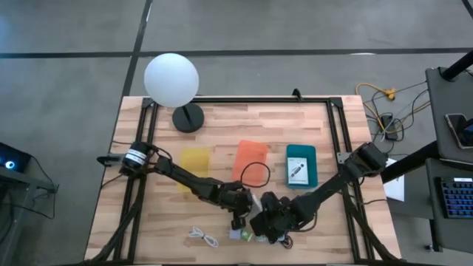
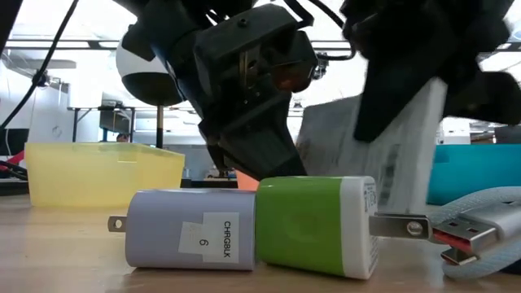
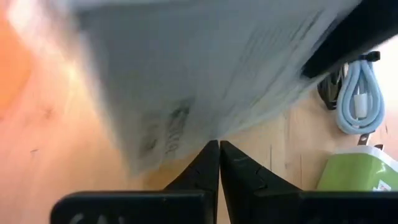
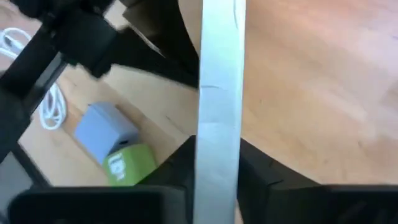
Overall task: Pick and place items into bin
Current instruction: Put the card reader box into the blue bin
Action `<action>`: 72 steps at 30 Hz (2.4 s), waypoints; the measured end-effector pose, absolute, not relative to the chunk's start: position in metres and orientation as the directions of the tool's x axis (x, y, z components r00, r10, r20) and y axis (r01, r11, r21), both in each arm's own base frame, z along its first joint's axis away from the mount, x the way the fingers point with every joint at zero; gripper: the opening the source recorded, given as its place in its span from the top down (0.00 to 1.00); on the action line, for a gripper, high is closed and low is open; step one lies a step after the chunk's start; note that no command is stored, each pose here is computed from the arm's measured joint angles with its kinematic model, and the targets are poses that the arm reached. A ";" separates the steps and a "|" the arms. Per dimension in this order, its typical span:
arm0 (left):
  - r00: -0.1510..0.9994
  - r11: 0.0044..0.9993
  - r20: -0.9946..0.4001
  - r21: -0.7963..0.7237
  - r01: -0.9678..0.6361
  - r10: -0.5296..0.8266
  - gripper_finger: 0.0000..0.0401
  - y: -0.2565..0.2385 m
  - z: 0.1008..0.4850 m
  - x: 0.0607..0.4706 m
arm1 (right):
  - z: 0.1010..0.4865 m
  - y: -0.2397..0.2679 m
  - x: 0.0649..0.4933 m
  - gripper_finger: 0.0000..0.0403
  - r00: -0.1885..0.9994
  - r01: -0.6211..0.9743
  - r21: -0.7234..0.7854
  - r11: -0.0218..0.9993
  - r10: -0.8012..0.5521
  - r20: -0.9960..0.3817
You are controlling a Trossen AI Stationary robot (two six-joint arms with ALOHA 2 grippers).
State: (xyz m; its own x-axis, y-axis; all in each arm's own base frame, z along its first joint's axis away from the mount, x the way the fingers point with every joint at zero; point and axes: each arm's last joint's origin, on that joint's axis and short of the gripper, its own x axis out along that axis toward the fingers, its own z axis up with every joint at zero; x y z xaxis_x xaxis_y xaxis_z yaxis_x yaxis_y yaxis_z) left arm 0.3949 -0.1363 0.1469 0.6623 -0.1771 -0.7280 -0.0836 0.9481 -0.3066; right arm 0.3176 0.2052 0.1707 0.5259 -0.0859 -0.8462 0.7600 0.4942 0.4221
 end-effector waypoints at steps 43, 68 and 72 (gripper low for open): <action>0.774 0.944 -0.631 -0.222 -0.245 0.053 1.00 -0.121 0.230 0.361 | 0.188 0.063 0.163 0.91 0.421 0.890 0.455 -0.028 -0.330 -0.845; 0.769 0.941 -0.639 -0.266 -0.211 -0.009 1.00 -0.103 0.230 0.368 | 0.173 0.058 0.176 0.88 0.508 0.842 0.537 -0.056 -0.255 -0.823; 0.773 0.939 -0.634 -0.271 -0.212 -0.009 1.00 -0.101 0.231 0.369 | 0.173 0.058 0.176 0.87 0.506 0.843 0.535 -0.054 -0.257 -0.823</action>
